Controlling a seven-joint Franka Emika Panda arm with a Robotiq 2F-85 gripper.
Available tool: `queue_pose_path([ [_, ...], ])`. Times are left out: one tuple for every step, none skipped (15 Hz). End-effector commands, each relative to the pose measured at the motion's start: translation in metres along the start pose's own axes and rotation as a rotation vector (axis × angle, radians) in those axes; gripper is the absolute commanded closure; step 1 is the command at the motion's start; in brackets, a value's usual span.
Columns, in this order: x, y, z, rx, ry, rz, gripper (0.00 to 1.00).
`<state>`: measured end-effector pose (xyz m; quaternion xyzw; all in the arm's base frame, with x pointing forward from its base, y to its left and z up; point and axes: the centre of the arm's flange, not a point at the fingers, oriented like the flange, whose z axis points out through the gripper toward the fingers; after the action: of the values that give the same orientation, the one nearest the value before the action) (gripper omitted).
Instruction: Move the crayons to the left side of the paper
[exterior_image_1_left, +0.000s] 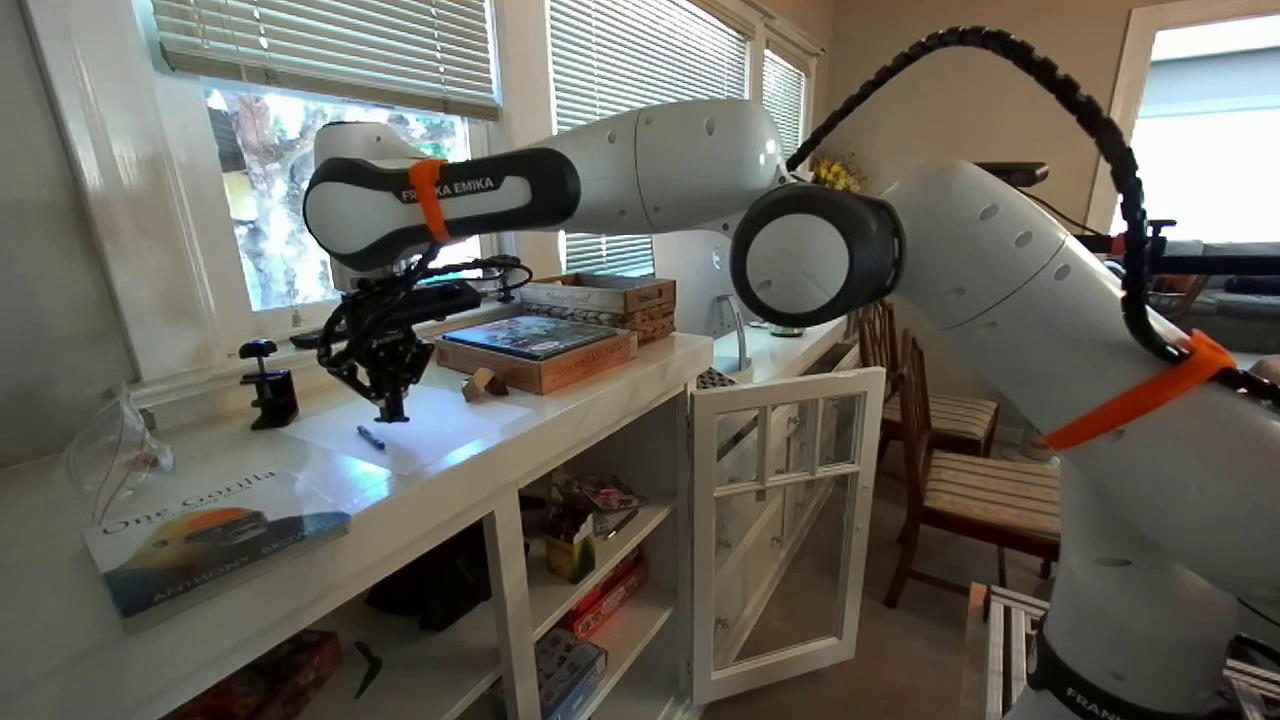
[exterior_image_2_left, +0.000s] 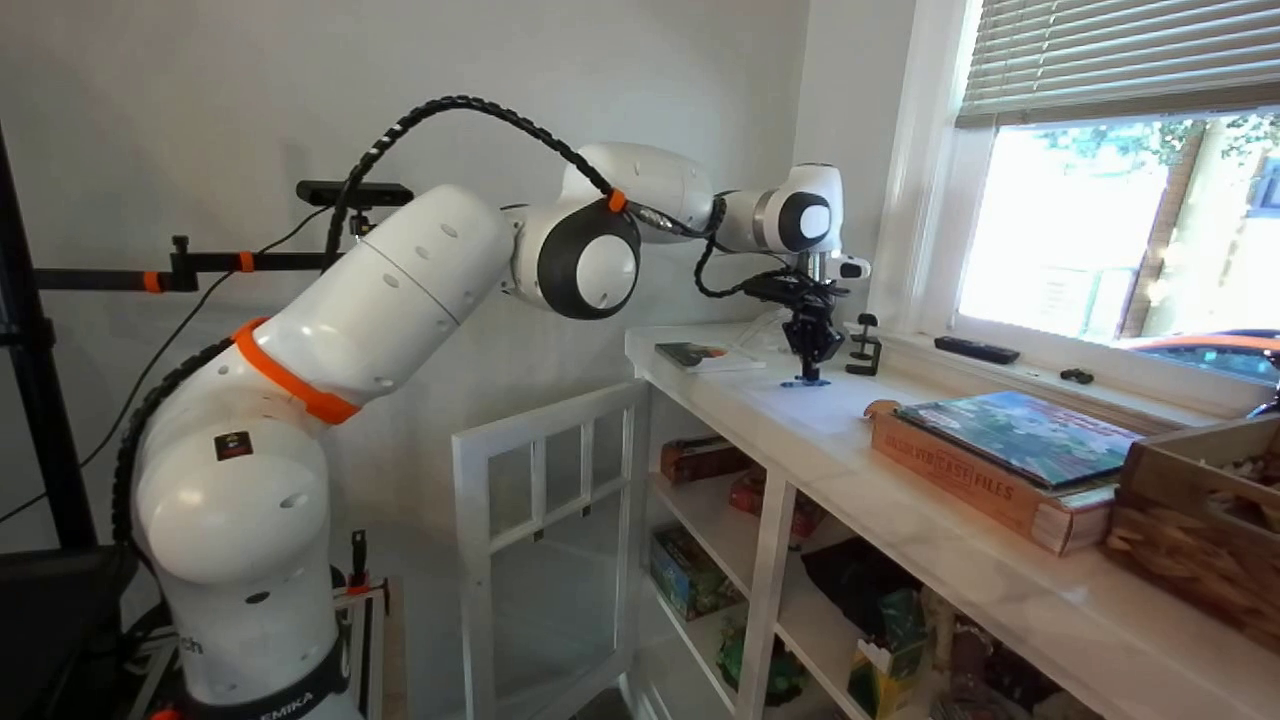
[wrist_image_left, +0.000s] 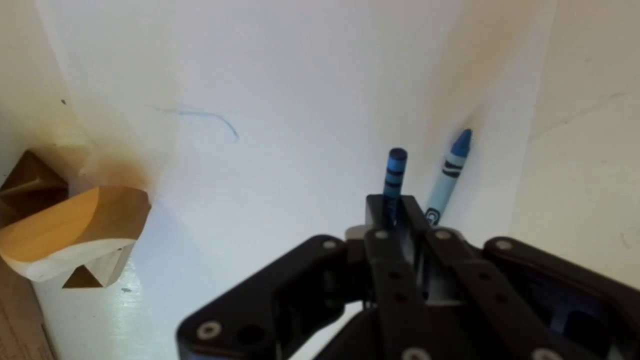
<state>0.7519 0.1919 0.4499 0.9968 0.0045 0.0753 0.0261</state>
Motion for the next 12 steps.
queue_pose_path([
  [-0.0327,-0.0017,0.0081,0.011,-0.009,0.021,0.98],
  [-0.0335,-0.0032,0.0090,0.011,-0.008,0.021,0.98],
  [-0.0335,-0.0046,0.0110,0.011,-0.004,0.020,0.98],
  [-0.0340,-0.0062,0.0118,0.013,0.003,0.020,0.98],
  [-0.0349,-0.0073,0.0120,0.018,0.012,0.021,0.98],
  [-0.0353,-0.0079,0.0120,0.019,0.017,0.024,0.98],
  [-0.0359,-0.0085,0.0123,0.021,0.022,0.025,0.98],
  [-0.0369,-0.0087,0.0128,0.022,0.023,0.025,0.98],
  [-0.0377,-0.0091,0.0126,0.025,0.027,0.024,0.98],
  [-0.0382,-0.0090,0.0127,0.025,0.029,0.024,0.98],
  [-0.0390,-0.0090,0.0132,0.026,0.032,0.023,0.98],
  [-0.0397,-0.0092,0.0127,0.027,0.034,0.022,0.98],
])
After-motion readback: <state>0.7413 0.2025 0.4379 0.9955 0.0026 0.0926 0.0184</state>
